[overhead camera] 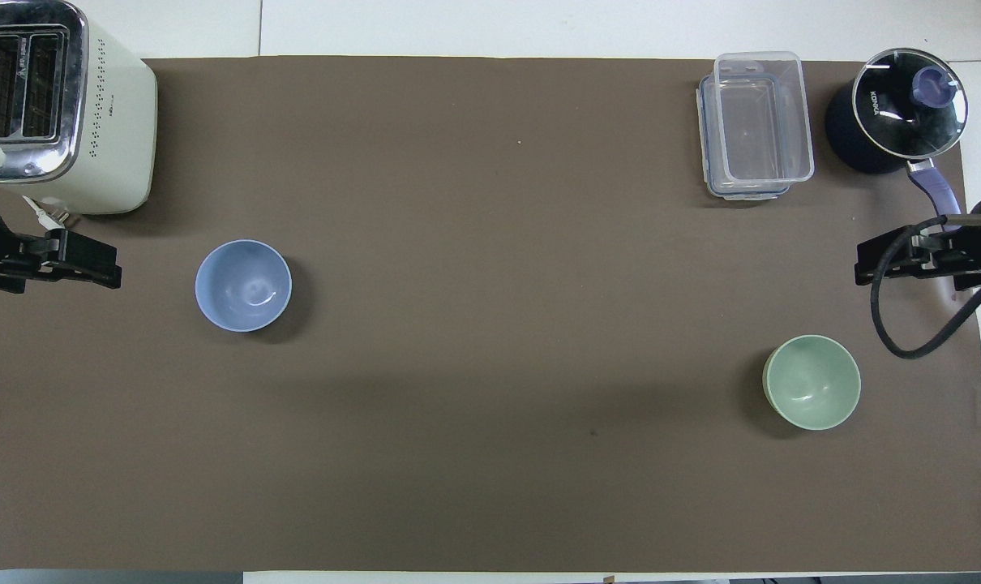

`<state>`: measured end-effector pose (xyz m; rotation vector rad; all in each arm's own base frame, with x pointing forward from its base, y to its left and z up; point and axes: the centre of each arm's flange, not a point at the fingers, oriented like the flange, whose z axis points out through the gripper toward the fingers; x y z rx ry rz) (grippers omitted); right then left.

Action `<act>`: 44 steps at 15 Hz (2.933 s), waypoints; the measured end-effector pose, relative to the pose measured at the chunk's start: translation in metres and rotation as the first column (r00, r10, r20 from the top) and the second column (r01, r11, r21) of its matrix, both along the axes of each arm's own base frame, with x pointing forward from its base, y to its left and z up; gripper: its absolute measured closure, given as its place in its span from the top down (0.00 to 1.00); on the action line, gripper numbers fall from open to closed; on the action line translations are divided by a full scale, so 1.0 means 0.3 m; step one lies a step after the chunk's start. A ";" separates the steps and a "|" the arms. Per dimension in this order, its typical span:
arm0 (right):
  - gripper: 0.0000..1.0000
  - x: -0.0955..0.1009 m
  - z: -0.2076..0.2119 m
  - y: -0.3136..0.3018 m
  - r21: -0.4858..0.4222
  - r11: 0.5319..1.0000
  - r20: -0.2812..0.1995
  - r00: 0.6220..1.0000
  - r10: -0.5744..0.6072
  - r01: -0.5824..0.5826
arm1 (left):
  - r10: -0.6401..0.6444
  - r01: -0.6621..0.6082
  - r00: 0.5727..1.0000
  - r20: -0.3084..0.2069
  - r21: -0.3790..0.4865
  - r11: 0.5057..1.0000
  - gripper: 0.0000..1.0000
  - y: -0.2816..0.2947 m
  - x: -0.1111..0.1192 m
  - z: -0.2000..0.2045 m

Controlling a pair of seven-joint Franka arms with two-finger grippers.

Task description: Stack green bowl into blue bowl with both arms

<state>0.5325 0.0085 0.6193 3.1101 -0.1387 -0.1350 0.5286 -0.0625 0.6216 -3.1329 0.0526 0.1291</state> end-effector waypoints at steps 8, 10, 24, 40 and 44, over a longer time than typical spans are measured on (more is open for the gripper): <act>1.00 0.015 0.003 0.001 0.001 1.000 0.030 1.000 0.003 -0.003 | 0.004 -0.004 1.000 0.005 -0.001 1.000 1.00 0.003 0.003 -0.002; 1.00 0.015 0.003 -0.002 0.001 1.000 0.030 1.000 0.001 -0.001 | 0.006 -0.006 1.000 0.019 -0.002 1.000 1.00 0.003 0.012 -0.017; 1.00 0.003 -0.128 -0.036 0.002 1.000 0.030 0.999 0.009 -0.009 | -0.014 0.014 0.999 0.033 -0.008 1.000 0.98 0.009 -0.018 -0.792; 1.00 -0.280 -0.784 -0.385 0.077 0.994 0.070 0.994 0.078 -0.084 | 0.004 -0.003 0.998 0.060 -0.021 1.000 0.06 0.037 0.034 -0.942; 1.00 -0.306 -0.930 -0.404 0.077 0.992 0.062 0.994 0.093 -0.098 | 0.100 -0.101 0.995 -0.014 -0.051 0.994 0.05 -0.084 0.089 -0.839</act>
